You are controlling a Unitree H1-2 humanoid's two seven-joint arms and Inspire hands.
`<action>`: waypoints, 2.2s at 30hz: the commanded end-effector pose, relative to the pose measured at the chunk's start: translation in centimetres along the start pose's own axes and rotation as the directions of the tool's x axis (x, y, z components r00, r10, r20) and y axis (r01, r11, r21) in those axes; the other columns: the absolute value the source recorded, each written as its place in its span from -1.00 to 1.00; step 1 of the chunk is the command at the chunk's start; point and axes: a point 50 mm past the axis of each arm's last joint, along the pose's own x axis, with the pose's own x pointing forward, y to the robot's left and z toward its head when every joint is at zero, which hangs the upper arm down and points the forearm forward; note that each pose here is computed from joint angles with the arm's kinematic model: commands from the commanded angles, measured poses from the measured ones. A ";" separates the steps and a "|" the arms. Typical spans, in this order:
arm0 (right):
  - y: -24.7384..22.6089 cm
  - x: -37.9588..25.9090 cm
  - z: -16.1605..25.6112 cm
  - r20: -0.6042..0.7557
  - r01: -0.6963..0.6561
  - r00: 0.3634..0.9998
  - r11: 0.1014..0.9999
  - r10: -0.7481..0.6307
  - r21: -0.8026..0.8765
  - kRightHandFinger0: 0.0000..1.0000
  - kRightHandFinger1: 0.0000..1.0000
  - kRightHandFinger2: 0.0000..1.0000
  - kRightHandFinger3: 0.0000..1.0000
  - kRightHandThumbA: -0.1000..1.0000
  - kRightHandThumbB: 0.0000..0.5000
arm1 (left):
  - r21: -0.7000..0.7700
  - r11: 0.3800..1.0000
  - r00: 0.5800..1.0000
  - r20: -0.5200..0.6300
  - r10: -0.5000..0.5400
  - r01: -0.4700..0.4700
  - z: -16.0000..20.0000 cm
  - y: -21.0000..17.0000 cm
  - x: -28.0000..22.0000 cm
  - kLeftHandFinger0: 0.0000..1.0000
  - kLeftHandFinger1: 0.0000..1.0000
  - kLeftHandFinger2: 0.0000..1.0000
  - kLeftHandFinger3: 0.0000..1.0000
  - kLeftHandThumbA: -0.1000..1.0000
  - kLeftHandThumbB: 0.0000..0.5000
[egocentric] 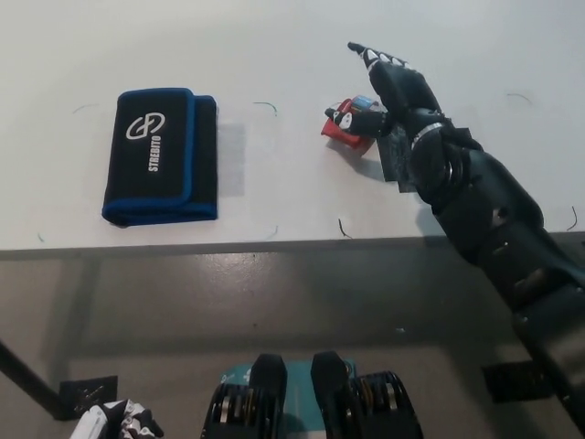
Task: Use the right hand to move the tape on the right hand side to the notebook on the left hand side
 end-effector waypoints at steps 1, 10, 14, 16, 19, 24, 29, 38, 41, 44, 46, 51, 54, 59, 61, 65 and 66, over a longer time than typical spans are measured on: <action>-2.5 0.9 1.0 0.052 0.078 0.996 0.997 -0.079 0.019 1.00 1.00 1.00 1.00 0.60 0.61 | 0.025 1.000 0.999 0.040 -0.019 0.018 1.1 0.2 0.4 -0.52 -0.69 -0.60 -0.25 -0.77 -0.61; -1.6 0.7 0.7 0.051 0.052 0.997 0.998 -0.053 0.020 1.00 1.00 1.00 1.00 0.67 0.66 | 0.033 0.999 0.999 0.045 -0.013 0.012 1.2 0.5 0.5 -0.59 -0.72 -0.64 -0.27 -0.69 -0.61; -1.3 0.6 0.6 0.054 0.049 0.997 0.998 -0.050 0.030 1.00 1.00 1.00 1.00 0.69 0.70 | 0.031 0.999 0.999 0.048 -0.010 0.008 1.2 0.5 0.6 -0.60 -0.73 -0.65 -0.27 -0.68 -0.57; -0.8 0.3 0.4 0.058 0.046 0.997 0.998 -0.048 0.034 1.00 1.00 1.00 1.00 0.69 0.65 | 0.033 0.999 0.999 0.050 -0.011 0.009 1.2 0.4 0.7 -0.61 -0.73 -0.65 -0.28 -0.68 -0.56; 0.3 -0.2 -0.1 0.049 0.033 0.998 0.999 -0.035 0.039 1.00 1.00 1.00 1.00 0.69 0.68 | 0.032 0.999 0.999 0.049 -0.015 0.014 1.2 0.4 0.7 -0.60 -0.73 -0.65 -0.28 -0.67 -0.56; 2.8 -1.3 -1.1 0.016 0.001 1.000 0.995 -0.002 0.095 1.00 1.00 1.00 1.00 0.77 0.72 | 0.034 0.999 0.999 0.045 -0.019 0.018 1.2 0.4 0.8 -0.59 -0.72 -0.63 -0.26 -0.70 -0.60; 4.6 -2.1 -1.9 -0.008 -0.035 0.999 0.993 0.036 0.108 1.00 1.00 1.00 1.00 0.80 0.65 | 0.030 0.999 0.999 0.049 -0.016 0.015 1.3 0.4 0.9 -0.59 -0.73 -0.64 -0.27 -0.75 -0.60; 6.0 -2.9 -2.8 -0.025 -0.060 0.998 0.993 0.063 0.100 1.00 1.00 1.00 1.00 0.88 0.65 | 0.032 0.999 0.998 0.060 -0.012 0.010 1.4 0.4 0.9 -0.60 -0.73 -0.64 -0.27 -0.79 -0.59; 6.1 -3.1 -3.0 -0.030 -0.060 0.997 0.992 0.064 0.113 1.00 1.00 1.00 1.00 0.89 0.65 | 0.041 0.999 0.998 0.063 -0.010 0.008 1.4 0.4 1.0 -0.60 -0.72 -0.61 -0.27 -0.83 -0.61; 6.3 -3.2 -3.1 -0.035 -0.061 0.997 0.991 0.066 0.122 1.00 1.00 1.00 1.00 0.88 0.64 | 0.045 0.999 0.998 0.058 -0.015 0.013 1.4 0.5 1.0 -0.59 -0.70 -0.60 -0.26 -0.72 -0.59; 6.5 -3.3 -3.2 -0.039 -0.061 0.997 0.990 0.067 0.131 1.00 1.00 1.00 1.00 0.87 0.65 | 0.047 0.999 0.998 0.052 -0.018 0.016 1.3 0.5 1.0 -0.57 -0.69 -0.59 -0.26 -0.67 -0.58; 7.5 -3.2 -1.9 -0.019 -0.077 0.996 0.982 0.082 0.174 1.00 1.00 1.00 1.00 0.84 0.62 | 0.046 0.999 0.998 0.054 -0.026 0.024 1.4 0.4 1.1 -0.59 -0.71 -0.62 -0.26 -0.72 -0.60; 8.5 -3.0 0.5 0.036 -0.089 0.996 0.979 0.084 0.185 1.00 1.00 1.00 1.00 0.87 0.71 | 0.055 0.998 0.998 0.054 -0.029 0.026 1.4 0.6 1.3 -0.58 -0.71 -0.61 -0.26 -0.74 -0.61; 9.9 -2.7 4.3 0.126 -0.123 0.987 0.974 0.100 0.191 1.00 1.00 1.00 1.00 0.82 0.75 | 0.064 0.998 0.998 0.056 -0.030 0.026 1.4 0.5 1.7 -0.61 -0.71 -0.61 -0.26 -0.67 -0.60; 10.9 -2.8 6.7 0.179 -0.140 0.978 0.970 0.105 0.201 1.00 1.00 1.00 1.00 0.84 0.79 | 0.063 0.998 0.998 0.061 -0.034 0.031 1.5 0.4 1.8 -0.58 -0.69 -0.59 -0.26 -0.68 -0.60; 12.0 -3.2 8.1 0.204 -0.154 0.973 0.964 0.109 0.218 1.00 1.00 1.00 1.00 0.70 0.60 | 0.057 0.998 0.998 0.056 -0.043 0.039 1.7 0.6 1.8 -0.57 -0.69 -0.60 -0.25 -0.70 -0.63; 12.1 -3.2 8.1 0.204 -0.153 0.973 0.963 0.108 0.222 1.00 1.00 1.00 1.00 0.69 0.61 | 0.057 0.998 0.997 0.056 -0.044 0.041 1.7 0.6 1.9 -0.56 -0.69 -0.60 -0.25 -0.70 -0.63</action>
